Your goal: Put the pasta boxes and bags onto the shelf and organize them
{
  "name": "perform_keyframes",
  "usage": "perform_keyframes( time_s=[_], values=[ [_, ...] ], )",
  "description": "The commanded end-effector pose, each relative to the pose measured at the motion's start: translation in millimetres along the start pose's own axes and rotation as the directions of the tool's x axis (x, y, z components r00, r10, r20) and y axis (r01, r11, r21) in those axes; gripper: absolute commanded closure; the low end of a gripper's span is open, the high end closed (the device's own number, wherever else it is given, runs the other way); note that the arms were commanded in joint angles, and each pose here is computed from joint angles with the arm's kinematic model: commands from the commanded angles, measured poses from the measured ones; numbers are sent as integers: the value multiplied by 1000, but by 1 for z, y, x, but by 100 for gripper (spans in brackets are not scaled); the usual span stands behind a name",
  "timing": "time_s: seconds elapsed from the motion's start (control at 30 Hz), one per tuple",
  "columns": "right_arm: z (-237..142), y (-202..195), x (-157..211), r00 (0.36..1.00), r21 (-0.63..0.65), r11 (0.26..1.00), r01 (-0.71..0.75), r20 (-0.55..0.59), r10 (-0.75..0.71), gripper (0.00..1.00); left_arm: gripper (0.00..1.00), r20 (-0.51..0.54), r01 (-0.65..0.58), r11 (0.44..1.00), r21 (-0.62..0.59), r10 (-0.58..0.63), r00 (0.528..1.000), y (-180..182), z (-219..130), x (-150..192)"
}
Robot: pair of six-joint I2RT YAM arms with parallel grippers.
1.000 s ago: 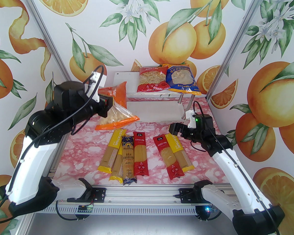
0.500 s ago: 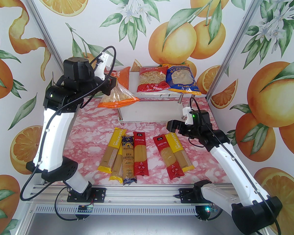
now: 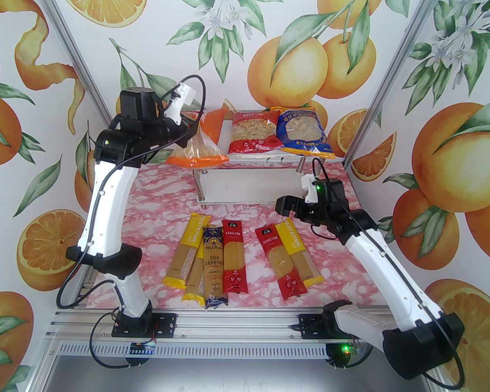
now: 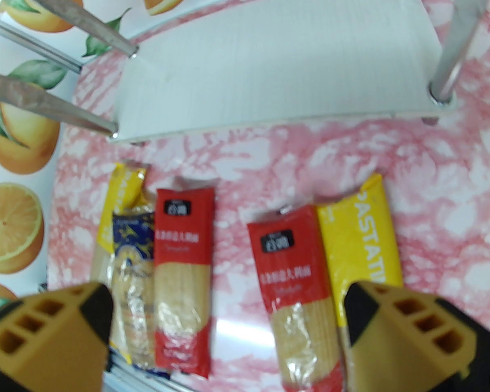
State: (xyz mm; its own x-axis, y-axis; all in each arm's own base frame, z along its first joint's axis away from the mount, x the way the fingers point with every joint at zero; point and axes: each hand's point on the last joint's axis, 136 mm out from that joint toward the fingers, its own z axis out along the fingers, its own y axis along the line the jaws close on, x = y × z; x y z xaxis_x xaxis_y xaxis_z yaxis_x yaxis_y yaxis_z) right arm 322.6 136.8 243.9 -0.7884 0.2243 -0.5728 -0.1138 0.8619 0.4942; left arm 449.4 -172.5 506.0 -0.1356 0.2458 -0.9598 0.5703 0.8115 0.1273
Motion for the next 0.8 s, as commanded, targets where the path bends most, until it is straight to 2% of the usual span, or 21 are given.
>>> perform_keyframes(
  time_s=[0.0, 0.17, 0.53, 0.77],
  values=[
    [3, 5, -14, 999, 8, 1000, 19, 31, -19, 1, 100, 297, -99, 994, -40, 106, 949, 9, -29, -79],
    [11, 7, -17, 1000, 12, 1000, 21, 19, -21, 1, 100, 338, -94, 995, -16, 94, 936, 15, -19, -84],
    [15, 5, -14, 1000, 21, 1000, 10, 13, -10, 1, 100, 347, -80, 995, 63, 54, 936, 12, 7, -76],
    [16, 3, -11, 1000, 22, 1000, 3, 12, -3, 1, 100, 303, -67, 991, 112, 30, 952, 9, 26, -59]
  ],
)
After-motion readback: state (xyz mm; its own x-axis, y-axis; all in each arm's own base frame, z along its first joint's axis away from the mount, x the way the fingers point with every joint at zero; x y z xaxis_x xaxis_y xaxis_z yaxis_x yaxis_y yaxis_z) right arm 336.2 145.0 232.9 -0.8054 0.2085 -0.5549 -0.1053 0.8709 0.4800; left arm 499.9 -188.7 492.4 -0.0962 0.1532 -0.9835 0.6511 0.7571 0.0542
